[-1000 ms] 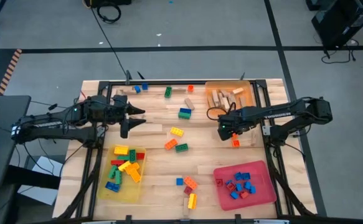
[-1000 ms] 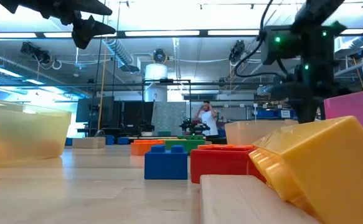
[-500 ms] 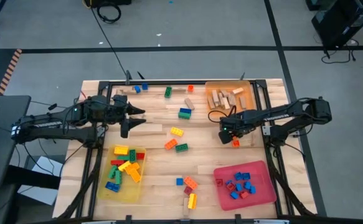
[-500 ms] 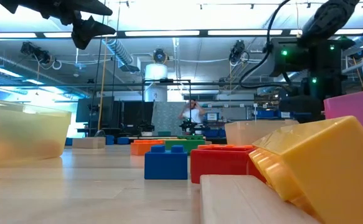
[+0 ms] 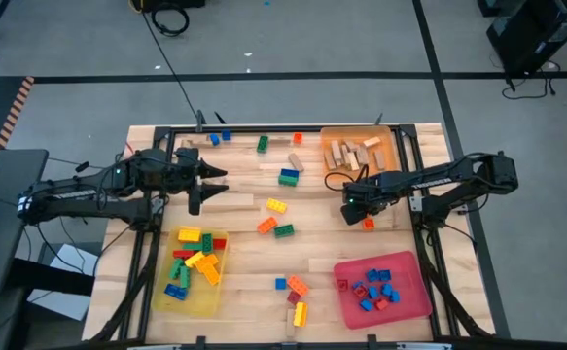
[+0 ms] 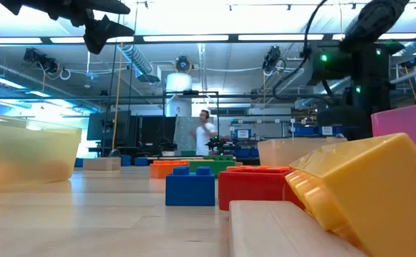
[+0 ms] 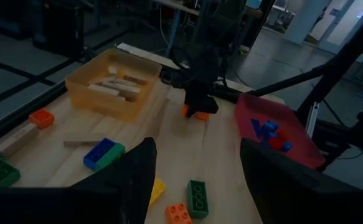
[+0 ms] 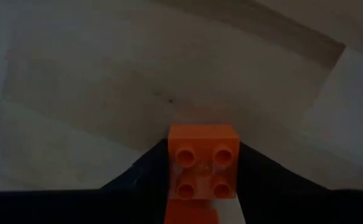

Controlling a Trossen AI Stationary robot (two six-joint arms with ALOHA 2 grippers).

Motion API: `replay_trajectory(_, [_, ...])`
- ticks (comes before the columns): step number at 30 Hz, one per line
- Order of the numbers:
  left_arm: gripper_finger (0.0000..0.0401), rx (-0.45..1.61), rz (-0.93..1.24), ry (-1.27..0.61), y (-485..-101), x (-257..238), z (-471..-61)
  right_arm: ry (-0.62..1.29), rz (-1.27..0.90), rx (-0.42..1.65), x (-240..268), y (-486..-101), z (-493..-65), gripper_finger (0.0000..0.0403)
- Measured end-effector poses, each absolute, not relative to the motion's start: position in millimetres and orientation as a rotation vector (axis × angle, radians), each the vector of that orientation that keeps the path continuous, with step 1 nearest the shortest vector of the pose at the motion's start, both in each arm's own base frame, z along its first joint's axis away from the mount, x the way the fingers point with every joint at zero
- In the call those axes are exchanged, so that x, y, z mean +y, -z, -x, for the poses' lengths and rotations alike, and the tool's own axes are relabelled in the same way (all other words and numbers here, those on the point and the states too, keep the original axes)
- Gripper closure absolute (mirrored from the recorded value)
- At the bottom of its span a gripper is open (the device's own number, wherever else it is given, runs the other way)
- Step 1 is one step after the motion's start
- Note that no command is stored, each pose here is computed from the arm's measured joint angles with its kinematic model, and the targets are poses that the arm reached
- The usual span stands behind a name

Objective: Sort blocks by size
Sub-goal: Put the small orange game piece into the red bin

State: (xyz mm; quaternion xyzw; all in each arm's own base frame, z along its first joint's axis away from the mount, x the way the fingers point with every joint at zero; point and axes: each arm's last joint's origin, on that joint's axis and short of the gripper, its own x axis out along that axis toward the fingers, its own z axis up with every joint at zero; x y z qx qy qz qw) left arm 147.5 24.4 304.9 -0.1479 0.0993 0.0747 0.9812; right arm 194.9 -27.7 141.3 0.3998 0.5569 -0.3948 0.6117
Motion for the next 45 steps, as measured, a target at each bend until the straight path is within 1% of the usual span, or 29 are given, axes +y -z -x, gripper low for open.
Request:
replay_trajectory(5, [0.0162, 0.176, 0.292, -0.147, -307.2, 24.5, -148.0, 0.903, -0.965, 1.217, -26.2, -168.6, -202.9, 0.025])
replay_trajectory(9, [0.0162, 0.179, 0.241, -0.143, -307.2, 24.5, -148.0, 0.888, -0.968, 1.144, -15.6, -204.1, -207.3, 0.025])
replay_trajectory(11, [0.0162, 0.18, 0.214, -0.141, -307.3, 24.5, -148.0, 0.926, -0.965, 1.133, -7.3, -222.1, -205.3, 0.025])
replay_trajectory(16, [0.0162, 0.18, 0.204, -0.146, -307.3, 24.7, -148.0, 0.948, -0.99, 1.083, 26.0, -269.2, -202.8, 0.025])
replay_trajectory(20, [0.0162, 0.178, 0.201, -0.173, -307.3, 25.5, -147.8, 0.923, -1.045, 1.043, 61.7, -290.0, -202.8, 0.025])
replay_trajectory(24, [0.0162, 0.181, 0.199, -0.199, -306.8, 26.2, -147.6, 0.923, -1.099, 1.076, 104.1, -286.3, -203.4, 0.025])
replay_trajectory(28, [0.0162, 0.181, 0.199, -0.199, -306.8, 26.3, -147.6, 0.936, -1.158, 1.15, 151.2, -266.7, -201.6, 0.025])
replay_trajectory(33, [0.0162, 0.183, 0.199, -0.2, -306.6, 26.3, -147.6, 0.977, -1.23, 1.164, 198.4, -240.8, -196.2, 0.025])
replay_trajectory(37, [0.0162, 0.183, 0.199, -0.2, -306.6, 26.3, -147.6, 1.019, -1.207, 1.228, 216.8, -221.6, -194.5, 0.025])
replay_trajectory(43, [0.0162, 0.183, 0.199, -0.2, -306.6, 26.3, -147.6, 1.083, -1.134, 1.279, 225.1, -196.9, -200.5, 0.025])
replay_trajectory(44, [0.0162, 0.184, 0.199, -0.2, -306.6, 26.3, -147.5, 1.081, -1.138, 1.277, 226.3, -195.1, -201.6, 0.0248])
replay_trajectory(45, [0.0162, 0.184, 0.199, -0.2, -306.5, 26.3, -147.5, 1.075, -1.145, 1.264, 226.9, -194.5, -202.5, 0.0237])
